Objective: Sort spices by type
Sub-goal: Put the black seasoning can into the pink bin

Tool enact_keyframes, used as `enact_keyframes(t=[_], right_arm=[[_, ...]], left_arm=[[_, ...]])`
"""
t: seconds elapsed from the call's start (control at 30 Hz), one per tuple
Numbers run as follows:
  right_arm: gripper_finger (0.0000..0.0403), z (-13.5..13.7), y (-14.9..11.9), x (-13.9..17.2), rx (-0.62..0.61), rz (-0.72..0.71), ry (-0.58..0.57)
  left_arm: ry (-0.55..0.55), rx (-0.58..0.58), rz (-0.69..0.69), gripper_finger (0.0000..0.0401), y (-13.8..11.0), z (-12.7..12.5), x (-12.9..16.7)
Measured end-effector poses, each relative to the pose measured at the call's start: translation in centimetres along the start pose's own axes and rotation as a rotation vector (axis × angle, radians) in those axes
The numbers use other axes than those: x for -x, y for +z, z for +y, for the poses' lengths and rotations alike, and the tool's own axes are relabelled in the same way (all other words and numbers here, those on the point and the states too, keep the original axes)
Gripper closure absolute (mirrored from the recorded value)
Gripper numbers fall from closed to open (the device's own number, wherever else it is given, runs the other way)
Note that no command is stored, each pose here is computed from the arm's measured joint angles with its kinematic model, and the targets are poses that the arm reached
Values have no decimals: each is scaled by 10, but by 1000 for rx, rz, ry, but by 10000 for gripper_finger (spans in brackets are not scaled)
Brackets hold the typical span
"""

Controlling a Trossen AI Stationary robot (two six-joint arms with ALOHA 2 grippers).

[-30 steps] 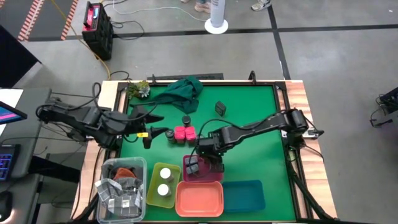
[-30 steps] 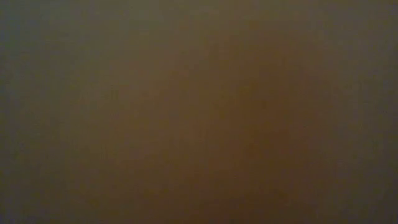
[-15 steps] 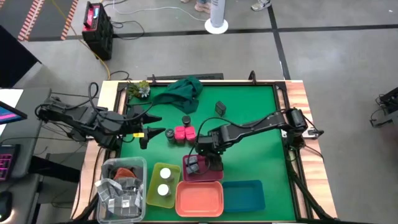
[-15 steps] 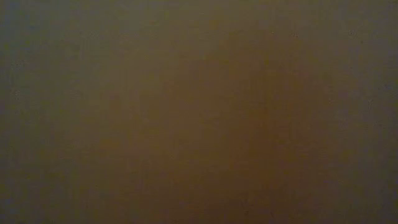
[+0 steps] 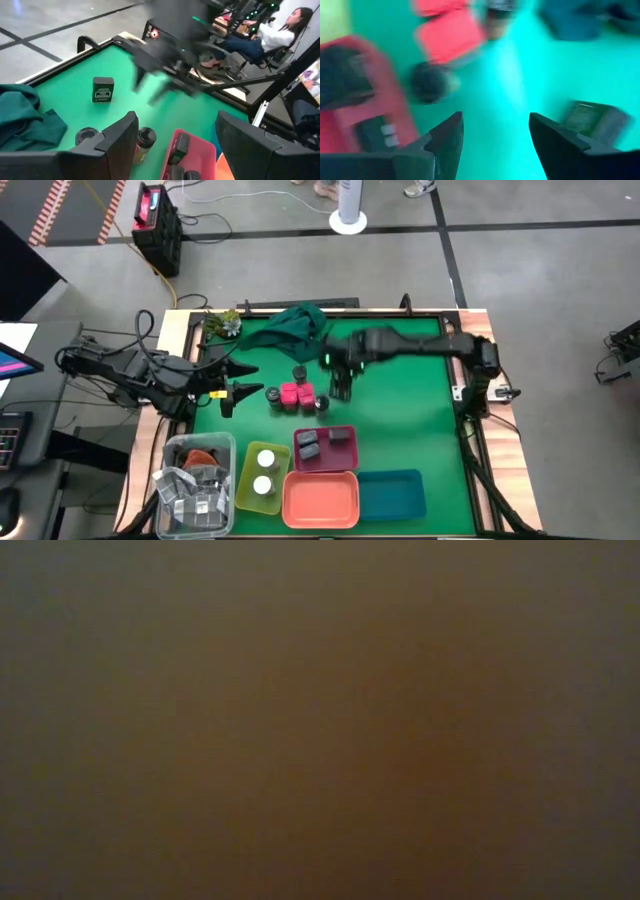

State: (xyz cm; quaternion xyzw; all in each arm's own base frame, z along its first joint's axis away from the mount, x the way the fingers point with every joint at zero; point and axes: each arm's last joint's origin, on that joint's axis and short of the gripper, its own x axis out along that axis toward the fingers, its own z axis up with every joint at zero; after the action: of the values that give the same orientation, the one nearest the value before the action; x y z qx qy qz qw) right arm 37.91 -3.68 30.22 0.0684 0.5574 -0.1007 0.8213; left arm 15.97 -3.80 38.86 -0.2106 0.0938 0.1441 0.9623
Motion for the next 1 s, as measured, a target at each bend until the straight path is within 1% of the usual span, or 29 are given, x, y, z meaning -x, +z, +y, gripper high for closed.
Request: enact_keyframes(t=[0.07,0.13,0.23,0.4,0.5,0.63,0.7,0.8,0.9,1.0], right_arm=[[144,-22,1,-1,-20,15,1],[131,-37,0,-2,-30,41,-3],[101,-58,-2,-3,-76,72,-23],[42,-96,-5,-7,-265,92,-116],[22,-110,-5,-19,-332,116,-148],[18,-121,-5,-44,-360,176,-163],[20,-123,-6,-53,-358,208,-188],[24,-128,-8,-56,-363,224,-239],[26,-131,-9,-58,-367,213,-254],[26,-136,-15,-65,-381,237,-248]], left_arm=[[-5,12,4,147,0,0,0],[-22,24,17,147,-1,-1,0],[-41,33,34,147,-1,-1,0],[-41,37,34,147,-1,-1,0],[-41,36,35,147,-1,-1,0],[-41,32,34,147,-1,-1,0],[-41,32,35,147,-2,-1,0],[-47,35,39,147,-2,-1,0],[-58,41,45,147,-2,-1,0],[-60,42,47,147,-2,-2,0]])
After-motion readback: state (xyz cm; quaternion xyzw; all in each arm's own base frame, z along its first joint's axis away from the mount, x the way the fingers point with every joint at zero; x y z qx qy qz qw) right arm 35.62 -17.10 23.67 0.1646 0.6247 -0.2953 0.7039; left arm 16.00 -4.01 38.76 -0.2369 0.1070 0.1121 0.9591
